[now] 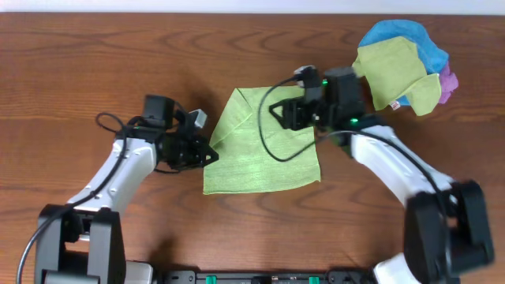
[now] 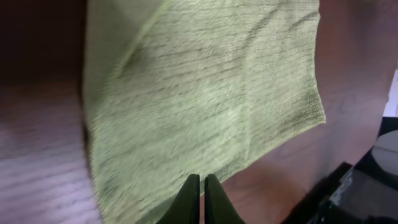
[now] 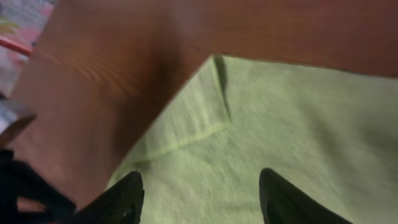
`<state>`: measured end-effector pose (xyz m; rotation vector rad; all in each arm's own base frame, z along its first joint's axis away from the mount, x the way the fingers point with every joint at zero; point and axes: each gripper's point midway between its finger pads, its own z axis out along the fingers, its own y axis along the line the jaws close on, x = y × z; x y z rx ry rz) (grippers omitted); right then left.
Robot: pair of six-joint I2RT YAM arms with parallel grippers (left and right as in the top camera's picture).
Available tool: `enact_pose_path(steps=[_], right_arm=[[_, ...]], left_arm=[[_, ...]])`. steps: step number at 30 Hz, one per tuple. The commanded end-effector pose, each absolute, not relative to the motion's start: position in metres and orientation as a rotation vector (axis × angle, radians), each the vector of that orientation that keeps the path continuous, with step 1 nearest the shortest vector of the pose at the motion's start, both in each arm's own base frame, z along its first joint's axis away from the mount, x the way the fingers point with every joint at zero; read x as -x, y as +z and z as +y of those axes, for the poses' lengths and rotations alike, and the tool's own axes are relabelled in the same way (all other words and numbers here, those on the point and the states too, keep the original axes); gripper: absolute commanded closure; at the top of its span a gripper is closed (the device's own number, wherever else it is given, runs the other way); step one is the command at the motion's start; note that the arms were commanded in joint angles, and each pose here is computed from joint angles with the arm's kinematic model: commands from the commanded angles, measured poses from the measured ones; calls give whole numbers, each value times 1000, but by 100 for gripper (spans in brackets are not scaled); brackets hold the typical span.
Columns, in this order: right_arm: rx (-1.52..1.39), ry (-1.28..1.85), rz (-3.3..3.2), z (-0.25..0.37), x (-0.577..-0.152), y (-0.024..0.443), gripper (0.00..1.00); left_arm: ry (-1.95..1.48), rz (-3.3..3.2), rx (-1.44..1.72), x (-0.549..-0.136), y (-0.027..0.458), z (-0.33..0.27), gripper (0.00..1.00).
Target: Fold the cloth
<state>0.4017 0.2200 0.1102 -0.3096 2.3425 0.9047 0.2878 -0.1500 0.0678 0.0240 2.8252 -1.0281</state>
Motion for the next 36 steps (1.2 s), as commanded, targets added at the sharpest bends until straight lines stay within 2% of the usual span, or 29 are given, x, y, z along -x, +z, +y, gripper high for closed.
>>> enact_pose_path(steps=[1, 7, 19, 36], right_arm=[[222, 997, 2382, 236, -404, 94, 40], [165, 1035, 2410, 250, -420, 72, 41], [188, 1062, 2414, 277, -431, 68, 43], [78, 1028, 2477, 274, -434, 40, 46]], left_arm=[[-966, 2847, 2, -288, 64, -154, 94], [-880, 2907, 1, -283, 46, -152, 94], [-861, 2963, 15, -285, 14, -153, 94], [-739, 3024, 52, -285, -11, -141, 94]])
